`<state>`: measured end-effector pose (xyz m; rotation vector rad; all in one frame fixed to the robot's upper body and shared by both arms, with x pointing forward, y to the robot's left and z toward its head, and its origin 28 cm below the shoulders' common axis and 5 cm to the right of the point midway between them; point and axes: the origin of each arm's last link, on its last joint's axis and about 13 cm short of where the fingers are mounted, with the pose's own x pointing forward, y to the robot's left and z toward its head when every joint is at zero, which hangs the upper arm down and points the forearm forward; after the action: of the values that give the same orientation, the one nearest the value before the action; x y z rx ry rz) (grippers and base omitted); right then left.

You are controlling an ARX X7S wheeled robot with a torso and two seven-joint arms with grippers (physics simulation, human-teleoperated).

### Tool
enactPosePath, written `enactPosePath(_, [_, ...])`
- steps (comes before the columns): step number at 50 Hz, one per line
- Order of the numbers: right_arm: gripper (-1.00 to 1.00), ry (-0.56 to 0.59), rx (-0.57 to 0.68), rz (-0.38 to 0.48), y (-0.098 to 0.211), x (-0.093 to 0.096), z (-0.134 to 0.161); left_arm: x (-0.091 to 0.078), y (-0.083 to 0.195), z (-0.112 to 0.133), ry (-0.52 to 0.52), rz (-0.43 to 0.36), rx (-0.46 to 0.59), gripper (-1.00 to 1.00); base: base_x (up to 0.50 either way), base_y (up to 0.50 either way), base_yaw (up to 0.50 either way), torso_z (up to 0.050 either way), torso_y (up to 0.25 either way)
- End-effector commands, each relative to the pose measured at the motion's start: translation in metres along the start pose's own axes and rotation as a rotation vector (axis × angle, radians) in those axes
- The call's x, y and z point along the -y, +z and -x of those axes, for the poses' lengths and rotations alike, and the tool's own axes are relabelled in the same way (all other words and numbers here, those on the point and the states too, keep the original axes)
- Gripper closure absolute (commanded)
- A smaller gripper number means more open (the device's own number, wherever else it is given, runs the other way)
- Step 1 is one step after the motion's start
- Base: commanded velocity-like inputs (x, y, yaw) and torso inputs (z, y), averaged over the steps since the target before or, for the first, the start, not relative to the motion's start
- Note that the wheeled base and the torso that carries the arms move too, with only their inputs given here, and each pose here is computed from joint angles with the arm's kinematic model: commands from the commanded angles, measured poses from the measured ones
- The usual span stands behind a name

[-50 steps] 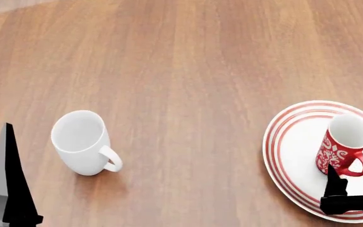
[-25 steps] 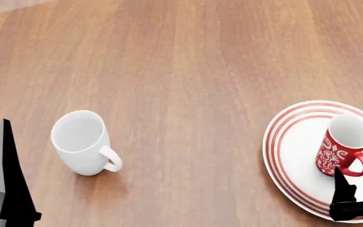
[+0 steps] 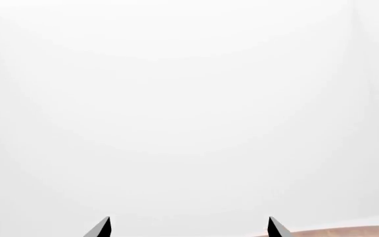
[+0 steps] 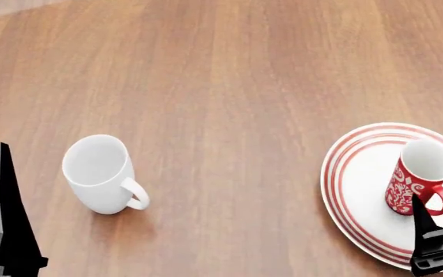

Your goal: Pick up the red mug and put it on the plate

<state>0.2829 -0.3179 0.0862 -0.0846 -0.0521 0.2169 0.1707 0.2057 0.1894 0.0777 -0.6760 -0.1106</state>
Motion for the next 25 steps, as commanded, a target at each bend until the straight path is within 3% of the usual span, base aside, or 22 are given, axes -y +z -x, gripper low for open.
enactPosePath(1, [-1.0, 0.044, 0.078, 0.032, 0.017, -0.009, 0.015, -0.001, 0.001, -0.001, 0.002, 0.0, 0.002, -1.0, 0.0, 0.0, 0.0, 0.0, 0.0])
enactPosePath(25, [-1.0, 0.11, 0.224, 0.108, 0.049, -0.027, 0.044, -0.001, 0.002, -0.002, 0.002, -0.002, 0.005, -1.0, 0.0, 0.0, 0.0, 0.0, 0.0])
